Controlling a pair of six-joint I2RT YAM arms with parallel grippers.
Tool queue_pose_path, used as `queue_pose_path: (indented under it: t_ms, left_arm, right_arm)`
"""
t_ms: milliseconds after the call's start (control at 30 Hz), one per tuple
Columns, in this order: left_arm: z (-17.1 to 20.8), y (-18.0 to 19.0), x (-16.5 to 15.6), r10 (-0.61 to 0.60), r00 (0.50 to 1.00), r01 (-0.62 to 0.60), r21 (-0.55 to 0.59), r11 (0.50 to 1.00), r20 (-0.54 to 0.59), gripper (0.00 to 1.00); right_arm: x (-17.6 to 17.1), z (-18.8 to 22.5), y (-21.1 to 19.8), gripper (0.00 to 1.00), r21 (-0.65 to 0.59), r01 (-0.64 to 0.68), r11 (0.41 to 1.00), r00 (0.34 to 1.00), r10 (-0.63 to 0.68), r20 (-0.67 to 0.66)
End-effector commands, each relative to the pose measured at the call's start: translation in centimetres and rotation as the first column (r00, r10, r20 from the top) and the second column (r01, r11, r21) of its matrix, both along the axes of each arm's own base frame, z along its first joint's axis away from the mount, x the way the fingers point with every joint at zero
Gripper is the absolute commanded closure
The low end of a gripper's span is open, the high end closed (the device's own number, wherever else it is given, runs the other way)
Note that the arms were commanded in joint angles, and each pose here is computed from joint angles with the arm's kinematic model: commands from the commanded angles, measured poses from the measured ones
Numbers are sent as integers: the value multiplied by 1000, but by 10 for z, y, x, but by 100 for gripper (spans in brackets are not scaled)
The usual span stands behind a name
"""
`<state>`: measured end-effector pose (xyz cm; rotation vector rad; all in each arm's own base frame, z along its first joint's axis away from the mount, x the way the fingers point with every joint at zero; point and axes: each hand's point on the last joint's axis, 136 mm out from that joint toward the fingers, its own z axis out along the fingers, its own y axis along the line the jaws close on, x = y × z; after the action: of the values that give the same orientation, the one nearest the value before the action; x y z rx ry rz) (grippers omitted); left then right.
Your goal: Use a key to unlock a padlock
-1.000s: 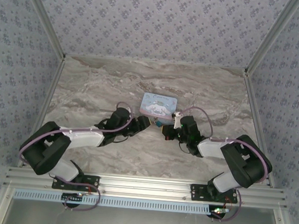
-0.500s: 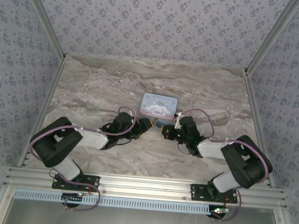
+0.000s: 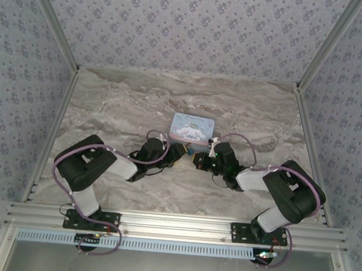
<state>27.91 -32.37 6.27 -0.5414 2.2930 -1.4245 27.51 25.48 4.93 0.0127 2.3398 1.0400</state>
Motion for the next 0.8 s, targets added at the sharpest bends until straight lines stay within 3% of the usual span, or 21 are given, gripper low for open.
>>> queue_pose_path:
  t_ms: [0,767]
  left_arm:
    - [19,-14,11,5,998,-2,-59,998,56,54]
    - [-10,-31,8,-28,997,24,-44,999,-78,60]
  right_arm:
    - [2,3,6,100,16,1,1000,1000,-1,-2]
    - [4,6,12,100,27,-11,1000,1000,11,-5]
